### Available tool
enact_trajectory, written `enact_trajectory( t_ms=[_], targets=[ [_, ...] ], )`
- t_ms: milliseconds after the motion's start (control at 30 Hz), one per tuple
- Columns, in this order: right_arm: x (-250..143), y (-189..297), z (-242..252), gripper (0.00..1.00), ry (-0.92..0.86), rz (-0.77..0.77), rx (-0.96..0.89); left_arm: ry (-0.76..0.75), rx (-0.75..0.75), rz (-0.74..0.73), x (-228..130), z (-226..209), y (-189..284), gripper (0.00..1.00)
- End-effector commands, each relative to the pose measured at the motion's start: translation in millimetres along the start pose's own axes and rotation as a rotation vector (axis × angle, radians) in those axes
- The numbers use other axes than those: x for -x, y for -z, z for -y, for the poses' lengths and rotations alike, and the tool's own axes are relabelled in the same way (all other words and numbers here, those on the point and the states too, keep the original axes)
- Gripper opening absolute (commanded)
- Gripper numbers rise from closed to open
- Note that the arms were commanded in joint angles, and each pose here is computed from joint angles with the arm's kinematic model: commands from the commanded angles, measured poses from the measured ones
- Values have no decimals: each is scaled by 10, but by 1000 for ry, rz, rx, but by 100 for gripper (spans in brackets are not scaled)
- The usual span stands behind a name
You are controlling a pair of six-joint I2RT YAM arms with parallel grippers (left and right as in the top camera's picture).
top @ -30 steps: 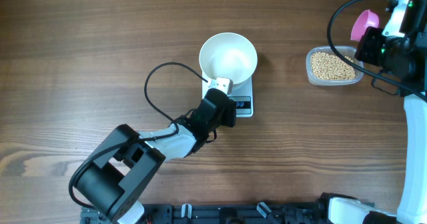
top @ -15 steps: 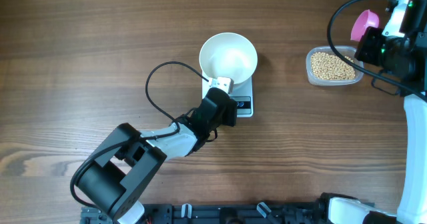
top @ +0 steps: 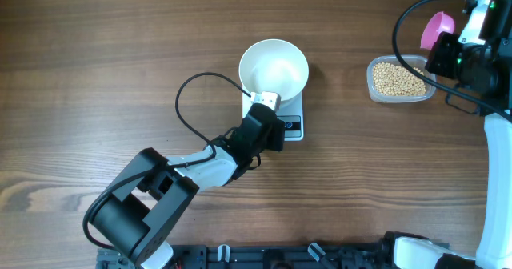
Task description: Scoop item into bowl and weigh 150g on scale
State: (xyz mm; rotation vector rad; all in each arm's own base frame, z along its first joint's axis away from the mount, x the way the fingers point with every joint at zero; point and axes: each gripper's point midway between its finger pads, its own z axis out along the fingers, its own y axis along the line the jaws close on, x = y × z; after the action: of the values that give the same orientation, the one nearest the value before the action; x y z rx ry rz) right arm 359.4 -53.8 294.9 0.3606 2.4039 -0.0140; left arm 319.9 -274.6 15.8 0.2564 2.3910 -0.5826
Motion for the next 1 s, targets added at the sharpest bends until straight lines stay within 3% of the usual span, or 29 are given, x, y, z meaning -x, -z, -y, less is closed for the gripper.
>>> enact_trajectory(
  t_ms=[0, 967],
  targets=[
    [36, 15, -18, 4, 17, 6, 15, -3, 31, -97, -329, -126, -55, 4],
    [-22, 15, -10, 4, 14, -18, 11, -6, 99, -127, -415, -264, -34, 4]
  ],
)
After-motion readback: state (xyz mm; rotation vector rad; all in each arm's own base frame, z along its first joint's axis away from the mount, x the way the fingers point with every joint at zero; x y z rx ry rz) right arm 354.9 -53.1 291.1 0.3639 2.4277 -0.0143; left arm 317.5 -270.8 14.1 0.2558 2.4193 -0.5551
